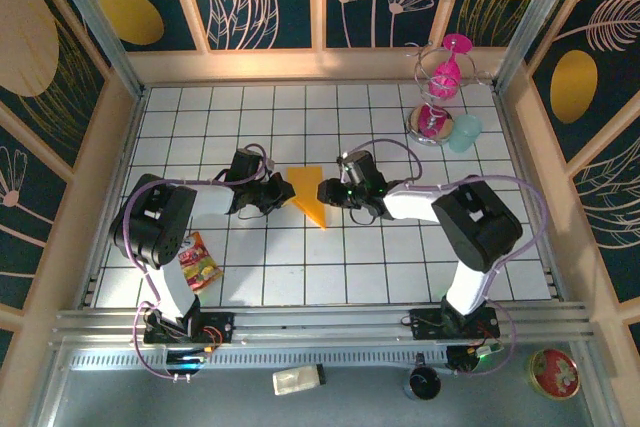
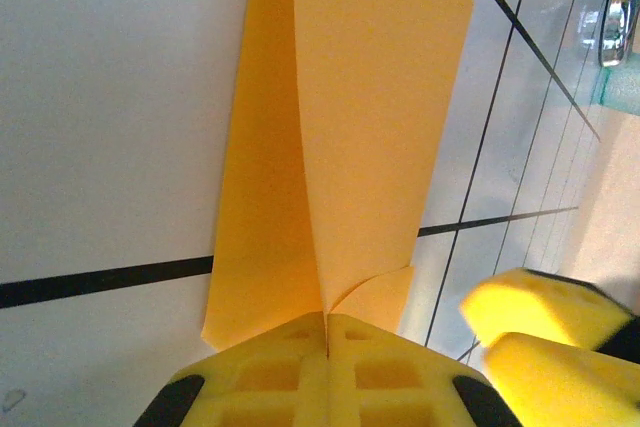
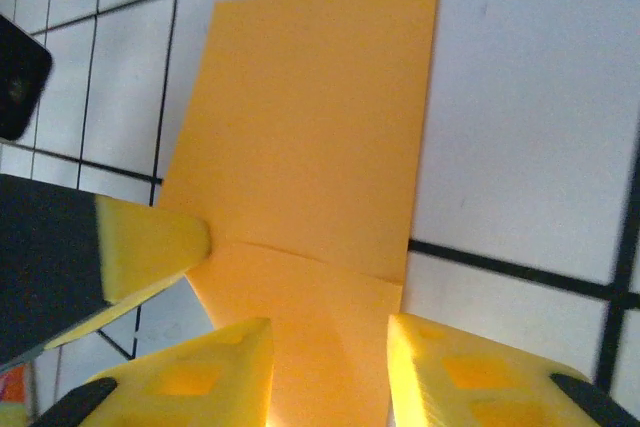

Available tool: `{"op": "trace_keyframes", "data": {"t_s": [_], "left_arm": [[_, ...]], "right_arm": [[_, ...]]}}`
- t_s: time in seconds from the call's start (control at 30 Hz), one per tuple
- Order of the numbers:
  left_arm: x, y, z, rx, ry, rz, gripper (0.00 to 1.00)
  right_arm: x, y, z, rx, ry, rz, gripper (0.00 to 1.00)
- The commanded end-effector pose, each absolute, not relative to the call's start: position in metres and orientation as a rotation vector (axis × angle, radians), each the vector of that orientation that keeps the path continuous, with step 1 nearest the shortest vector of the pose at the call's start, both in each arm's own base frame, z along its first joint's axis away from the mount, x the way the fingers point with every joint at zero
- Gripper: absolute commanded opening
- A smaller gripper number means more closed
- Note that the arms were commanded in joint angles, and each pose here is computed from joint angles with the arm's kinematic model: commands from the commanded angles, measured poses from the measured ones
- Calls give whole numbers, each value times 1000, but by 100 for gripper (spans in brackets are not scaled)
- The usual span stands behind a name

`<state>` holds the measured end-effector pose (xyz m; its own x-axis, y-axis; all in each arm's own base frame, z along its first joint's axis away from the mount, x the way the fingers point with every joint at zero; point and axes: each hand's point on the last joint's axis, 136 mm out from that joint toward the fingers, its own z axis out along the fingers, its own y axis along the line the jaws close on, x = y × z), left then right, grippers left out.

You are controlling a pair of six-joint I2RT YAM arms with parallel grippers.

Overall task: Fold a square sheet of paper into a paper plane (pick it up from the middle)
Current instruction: Fourth fold the wing at the center of the table.

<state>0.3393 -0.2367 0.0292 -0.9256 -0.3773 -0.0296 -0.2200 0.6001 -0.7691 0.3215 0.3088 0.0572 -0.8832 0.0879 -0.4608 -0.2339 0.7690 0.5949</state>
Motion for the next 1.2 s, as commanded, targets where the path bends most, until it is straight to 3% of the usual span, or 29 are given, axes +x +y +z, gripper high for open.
{"op": "trace_keyframes", "data": {"t_s": [0.0, 0.17, 0.4, 1.17], "left_arm": [[354, -236, 47, -517, 2574, -1235, 4], [358, -234, 55, -590, 2532, -1241, 5], [361, -234, 64, -610, 2515, -1248, 5], [361, -236, 68, -618, 2514, -1270, 6]], "right_arm": [[330, 300, 76, -220, 2407, 706, 38], [318, 309, 73, -358, 2356, 452, 41], [304, 344, 54, -521, 2344, 336, 42], [305, 349, 25, -577, 2360, 235, 36]]}}
